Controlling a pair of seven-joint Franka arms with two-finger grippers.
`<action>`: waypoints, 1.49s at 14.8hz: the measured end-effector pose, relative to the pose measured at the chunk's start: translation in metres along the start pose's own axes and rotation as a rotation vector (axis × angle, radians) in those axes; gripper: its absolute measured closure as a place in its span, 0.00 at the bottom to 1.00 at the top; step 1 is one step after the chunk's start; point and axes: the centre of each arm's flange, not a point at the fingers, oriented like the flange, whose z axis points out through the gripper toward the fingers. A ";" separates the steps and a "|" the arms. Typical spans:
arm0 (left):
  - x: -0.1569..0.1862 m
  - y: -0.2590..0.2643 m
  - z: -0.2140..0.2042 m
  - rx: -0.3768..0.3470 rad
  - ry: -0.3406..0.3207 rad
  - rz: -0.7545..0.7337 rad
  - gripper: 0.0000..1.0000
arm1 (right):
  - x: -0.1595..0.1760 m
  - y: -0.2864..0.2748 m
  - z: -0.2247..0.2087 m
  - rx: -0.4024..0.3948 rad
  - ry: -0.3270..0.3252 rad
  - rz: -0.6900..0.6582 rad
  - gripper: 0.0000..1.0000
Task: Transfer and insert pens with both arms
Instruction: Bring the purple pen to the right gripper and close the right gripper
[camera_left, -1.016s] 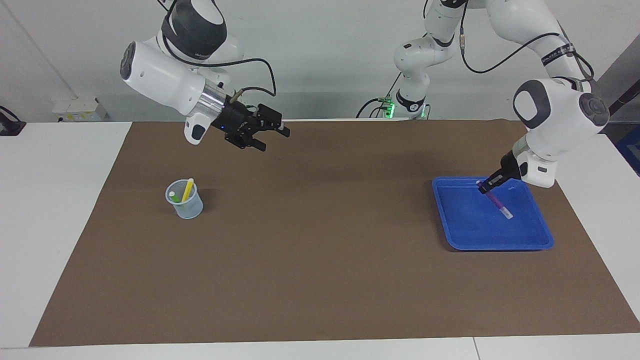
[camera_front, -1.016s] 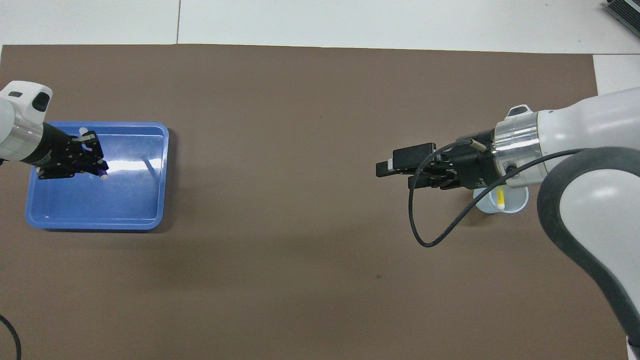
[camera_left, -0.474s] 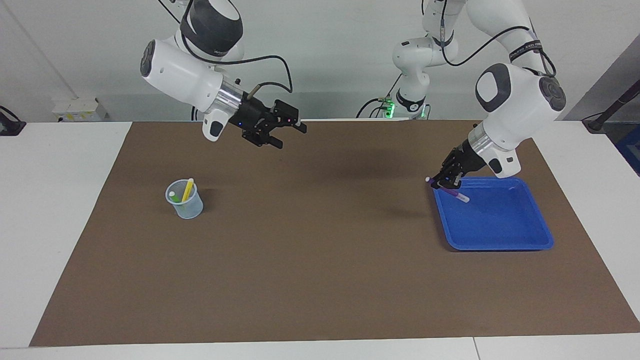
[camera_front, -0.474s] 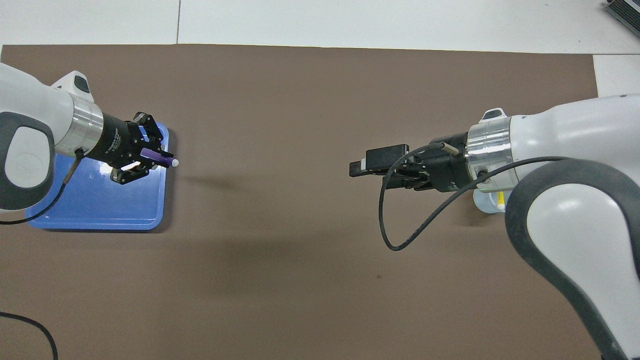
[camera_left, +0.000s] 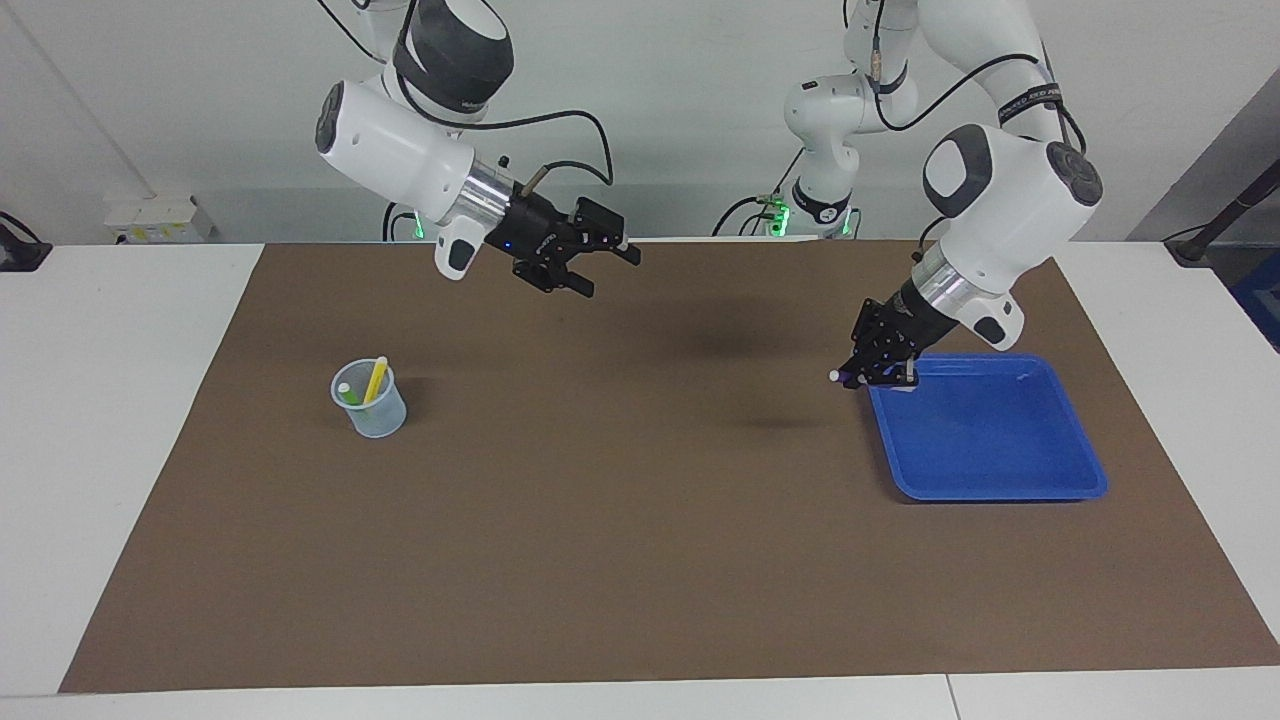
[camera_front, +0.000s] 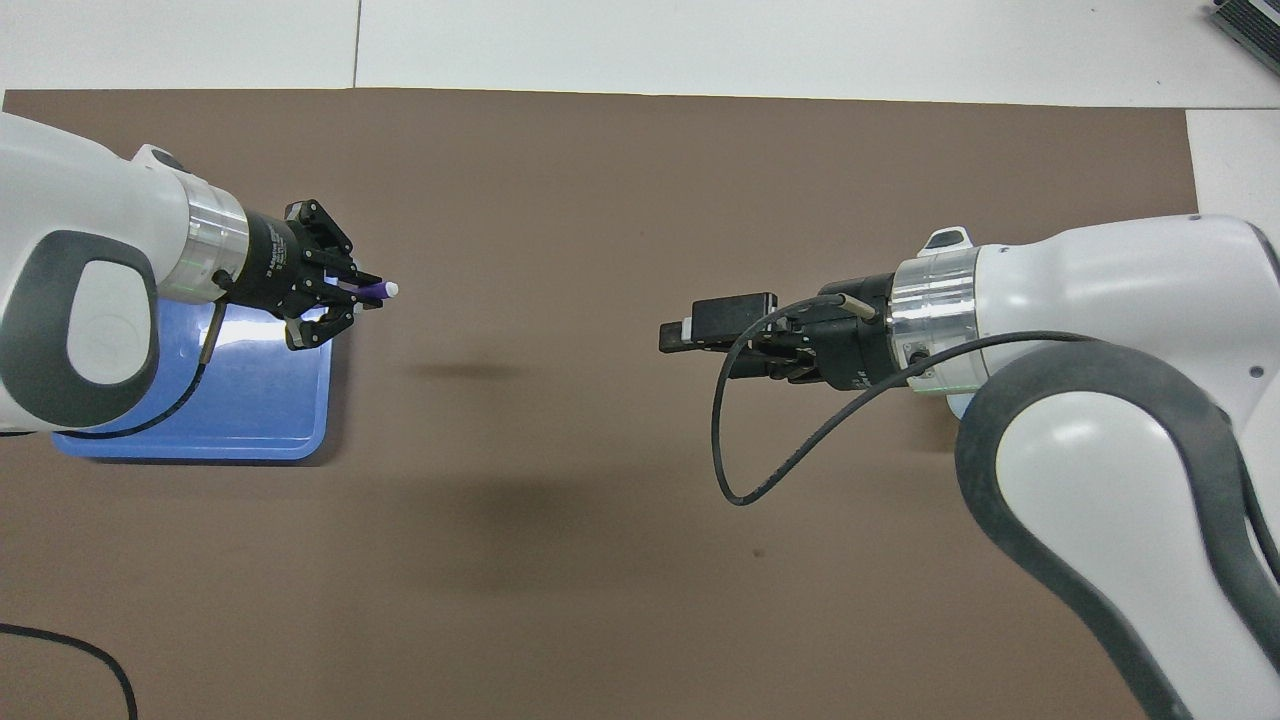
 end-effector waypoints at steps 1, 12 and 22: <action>-0.010 -0.002 0.003 -0.001 -0.002 -0.013 0.82 | 0.000 0.000 0.000 0.001 0.005 0.000 0.00; -0.176 -0.085 -0.016 -0.016 -0.089 -0.061 0.82 | -0.010 -0.004 0.057 0.007 -0.046 0.012 0.10; -0.211 -0.110 0.000 0.012 -0.093 -0.037 0.82 | -0.010 -0.005 0.056 0.009 -0.045 0.011 0.33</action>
